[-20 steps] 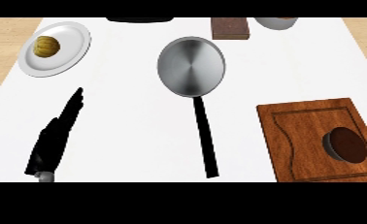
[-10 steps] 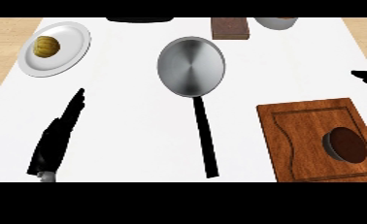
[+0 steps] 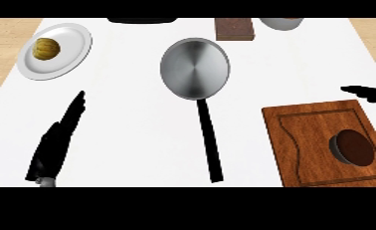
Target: Pick the cupcake from the cutting board and place it in the pan
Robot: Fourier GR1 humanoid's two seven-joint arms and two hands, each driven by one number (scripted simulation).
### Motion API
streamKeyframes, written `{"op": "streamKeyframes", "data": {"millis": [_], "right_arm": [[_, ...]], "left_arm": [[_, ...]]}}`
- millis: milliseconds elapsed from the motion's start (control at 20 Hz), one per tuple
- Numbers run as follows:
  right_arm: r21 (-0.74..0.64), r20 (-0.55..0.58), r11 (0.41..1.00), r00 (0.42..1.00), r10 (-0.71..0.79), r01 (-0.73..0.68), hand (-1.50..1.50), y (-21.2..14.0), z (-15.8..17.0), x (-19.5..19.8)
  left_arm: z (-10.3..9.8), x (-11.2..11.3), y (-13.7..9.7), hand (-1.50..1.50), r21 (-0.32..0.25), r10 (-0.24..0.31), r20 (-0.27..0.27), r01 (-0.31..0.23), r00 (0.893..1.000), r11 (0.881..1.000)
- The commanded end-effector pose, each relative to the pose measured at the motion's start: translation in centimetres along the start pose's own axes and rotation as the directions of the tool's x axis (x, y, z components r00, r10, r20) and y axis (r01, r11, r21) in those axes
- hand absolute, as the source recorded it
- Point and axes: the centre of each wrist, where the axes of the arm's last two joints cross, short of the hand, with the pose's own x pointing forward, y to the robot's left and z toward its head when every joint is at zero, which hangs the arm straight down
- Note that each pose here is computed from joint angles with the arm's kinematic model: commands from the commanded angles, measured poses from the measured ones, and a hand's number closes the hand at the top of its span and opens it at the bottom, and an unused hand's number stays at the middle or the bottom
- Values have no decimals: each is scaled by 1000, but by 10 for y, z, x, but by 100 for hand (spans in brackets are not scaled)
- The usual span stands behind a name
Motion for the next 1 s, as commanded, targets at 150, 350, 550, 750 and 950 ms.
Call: {"op": "streamKeyframes", "data": {"millis": [150, 350, 550, 750, 950], "right_arm": [[47, -43, 998, 998, 50, -48, -150, 0, -18, 11], [74, -118, 995, 990, 80, -72, -150, 16, -18, -1], [64, -124, 995, 989, 85, -77, -150, 22, -27, 16], [100, -170, 992, 981, 95, -79, -150, 32, -29, -2], [108, -163, 989, 980, 114, -97, -150, 37, -26, 1]], "left_arm": [[-6, 0, 4, 0, 6, 6, 5, -6, 1000, 1000], [7, -8, 5, 0, 15, 9, 9, -10, 1000, 1000], [-1, -4, 7, 0, 2, 19, 9, -19, 1000, 1000], [11, -1, -15, 0, -14, 6, -10, -7, 1000, 1000], [11, 11, 15, 0, -2, -18, 1, 18, 1000, 1000]]}}
